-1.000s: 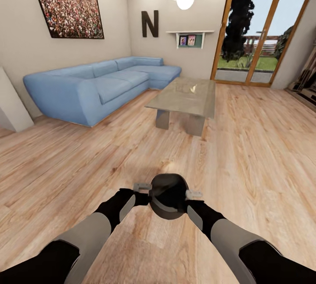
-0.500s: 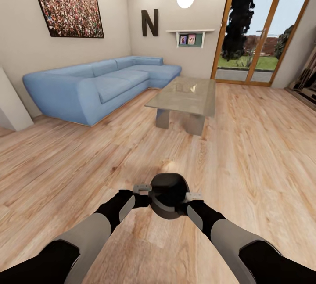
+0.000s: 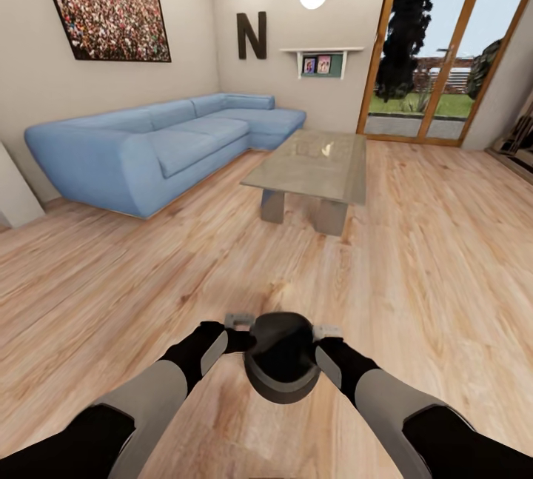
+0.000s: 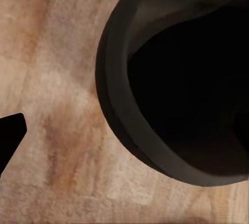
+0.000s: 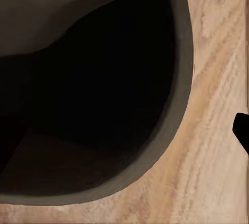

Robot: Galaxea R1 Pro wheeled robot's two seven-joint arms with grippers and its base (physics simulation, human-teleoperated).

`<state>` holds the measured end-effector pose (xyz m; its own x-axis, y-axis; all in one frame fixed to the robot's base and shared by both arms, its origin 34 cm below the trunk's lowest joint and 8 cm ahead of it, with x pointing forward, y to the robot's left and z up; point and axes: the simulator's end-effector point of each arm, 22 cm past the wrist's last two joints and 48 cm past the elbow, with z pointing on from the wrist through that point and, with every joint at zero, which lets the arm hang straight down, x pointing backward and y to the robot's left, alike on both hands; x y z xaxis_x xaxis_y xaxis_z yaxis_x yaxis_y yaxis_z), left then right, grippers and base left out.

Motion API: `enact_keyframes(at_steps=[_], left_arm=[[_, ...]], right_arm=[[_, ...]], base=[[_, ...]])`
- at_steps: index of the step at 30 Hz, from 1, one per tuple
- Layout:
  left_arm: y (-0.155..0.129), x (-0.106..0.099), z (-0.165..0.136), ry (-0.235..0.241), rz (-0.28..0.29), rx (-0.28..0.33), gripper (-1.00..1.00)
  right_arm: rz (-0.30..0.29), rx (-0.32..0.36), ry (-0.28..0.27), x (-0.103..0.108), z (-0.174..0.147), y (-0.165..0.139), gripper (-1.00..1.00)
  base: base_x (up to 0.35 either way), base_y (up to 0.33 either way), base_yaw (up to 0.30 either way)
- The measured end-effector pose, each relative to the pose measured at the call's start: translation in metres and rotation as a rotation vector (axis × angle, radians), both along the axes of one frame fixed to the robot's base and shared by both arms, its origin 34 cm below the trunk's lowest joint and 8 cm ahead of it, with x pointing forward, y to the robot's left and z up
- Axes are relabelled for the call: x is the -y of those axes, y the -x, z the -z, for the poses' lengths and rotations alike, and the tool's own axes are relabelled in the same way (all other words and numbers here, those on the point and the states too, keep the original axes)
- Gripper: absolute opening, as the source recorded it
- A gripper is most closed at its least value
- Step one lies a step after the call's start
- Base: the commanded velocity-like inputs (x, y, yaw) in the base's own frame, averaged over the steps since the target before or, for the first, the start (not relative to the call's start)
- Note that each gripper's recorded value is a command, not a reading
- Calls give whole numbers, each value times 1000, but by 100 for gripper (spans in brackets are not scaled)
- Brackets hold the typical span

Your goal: Place each of the two pumpkins and all three candles from the living room inside a cabinet in the living room (use any cabinet), then make sure every cabinet is closed, and position the cauldron so it is next to a table in the living room.

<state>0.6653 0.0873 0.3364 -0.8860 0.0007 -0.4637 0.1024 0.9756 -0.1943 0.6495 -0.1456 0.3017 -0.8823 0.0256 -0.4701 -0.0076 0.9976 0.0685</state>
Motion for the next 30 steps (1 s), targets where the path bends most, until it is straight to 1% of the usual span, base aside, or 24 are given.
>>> enact_keyframes(at_steps=[5, 8, 11, 15, 23, 27, 30], left_arm=[[1, 0, 2, 0, 1, -5, 100], [7, -1, 8, -4, 1, -22, 100], [12, -3, 13, -9, 1, -38, 100], [13, -3, 15, -9, 1, -41, 100], [14, -3, 17, -6, 2, -46, 100], [15, -2, 19, 6, -8, -53, 100], [18, -1, 27, 12, -14, -69, 100]], right_arm=[[0, -3, 0, 0, 2, 1, 100], [0, -4, 0, 0, 2, 1, 100], [-1, -5, 3, 0, 3, 1, 100], [-2, -9, 5, 1, 5, 2, 100], [-4, -13, 7, 1, 7, 3, 100], [-7, -15, 8, 0, 8, 4, 100], [-10, -36, 7, 0, 16, 9, 100]], base=[[155, -62, 0], [40, -42, 0], [10, -230, 0], [1, -168, 0], [0, -15, 0], [0, 0, 0], [0, 0, 0]])
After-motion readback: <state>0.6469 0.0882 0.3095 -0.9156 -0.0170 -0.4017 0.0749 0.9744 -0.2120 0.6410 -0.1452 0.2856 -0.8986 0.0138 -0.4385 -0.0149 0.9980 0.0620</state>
